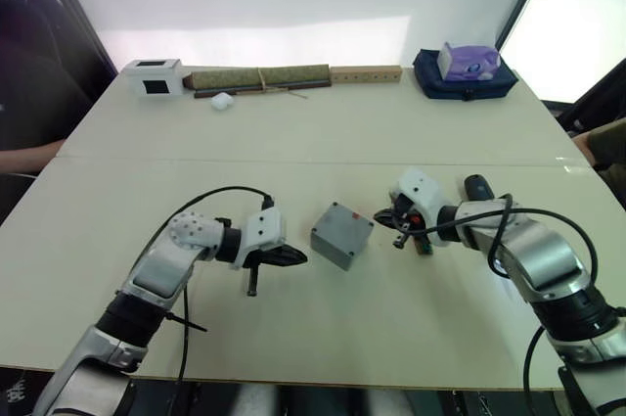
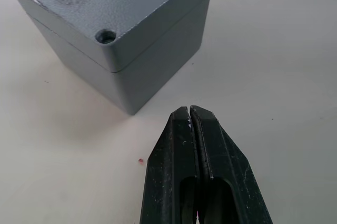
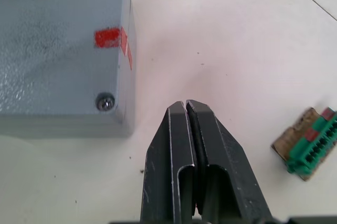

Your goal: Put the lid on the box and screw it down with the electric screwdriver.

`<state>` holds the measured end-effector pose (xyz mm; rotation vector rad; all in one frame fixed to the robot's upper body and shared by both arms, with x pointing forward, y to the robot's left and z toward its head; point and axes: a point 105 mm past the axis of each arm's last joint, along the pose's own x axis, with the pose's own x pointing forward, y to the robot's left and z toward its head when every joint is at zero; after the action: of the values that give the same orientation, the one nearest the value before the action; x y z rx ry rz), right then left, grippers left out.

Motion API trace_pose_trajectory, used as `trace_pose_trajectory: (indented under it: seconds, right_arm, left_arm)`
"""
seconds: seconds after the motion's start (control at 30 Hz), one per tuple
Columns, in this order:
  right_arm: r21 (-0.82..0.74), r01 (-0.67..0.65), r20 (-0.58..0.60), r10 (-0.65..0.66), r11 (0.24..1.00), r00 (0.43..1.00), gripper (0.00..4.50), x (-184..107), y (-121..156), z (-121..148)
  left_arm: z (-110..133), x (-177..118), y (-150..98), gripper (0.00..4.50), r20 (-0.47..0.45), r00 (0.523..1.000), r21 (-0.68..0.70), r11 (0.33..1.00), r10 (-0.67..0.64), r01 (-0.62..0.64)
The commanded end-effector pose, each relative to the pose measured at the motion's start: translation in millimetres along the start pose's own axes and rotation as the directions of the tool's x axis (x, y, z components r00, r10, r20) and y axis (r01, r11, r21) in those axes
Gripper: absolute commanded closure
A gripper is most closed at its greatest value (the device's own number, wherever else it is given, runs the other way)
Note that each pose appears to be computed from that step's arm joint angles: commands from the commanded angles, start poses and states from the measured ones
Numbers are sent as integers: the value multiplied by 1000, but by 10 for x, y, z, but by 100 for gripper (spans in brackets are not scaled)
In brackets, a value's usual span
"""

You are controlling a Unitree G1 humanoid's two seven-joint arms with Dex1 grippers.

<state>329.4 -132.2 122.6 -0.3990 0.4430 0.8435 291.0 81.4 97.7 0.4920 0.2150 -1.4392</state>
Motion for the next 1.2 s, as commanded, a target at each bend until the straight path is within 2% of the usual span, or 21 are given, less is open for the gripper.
trace_pose_trajectory:
  seconds: [0.03,0.47,0.83,0.97,1.13,1.2]
  right_arm:
    - [-44,-32,38,34,999,999,448,39,54,126]
    - [-46,-137,-1,137,989,991,448,-22,305,38]
    - [-41,-90,-7,90,995,996,448,-111,355,10]
    - [-65,21,-12,-22,998,1000,448,-204,207,15]
    - [-37,171,86,-167,985,982,448,-338,-32,136]
    - [-36,275,111,-270,961,956,448,-384,-219,156]
  left_arm:
    - [117,23,73,450,28,999,37,999,29,-30]
    - [157,51,292,450,25,996,82,993,86,-88]
    - [273,83,416,450,71,990,93,987,124,-130]
    - [252,15,407,450,59,990,88,987,129,-134]
    - [252,-119,349,450,54,990,86,988,127,-131]
    - [336,-210,314,450,76,989,85,988,125,-131]
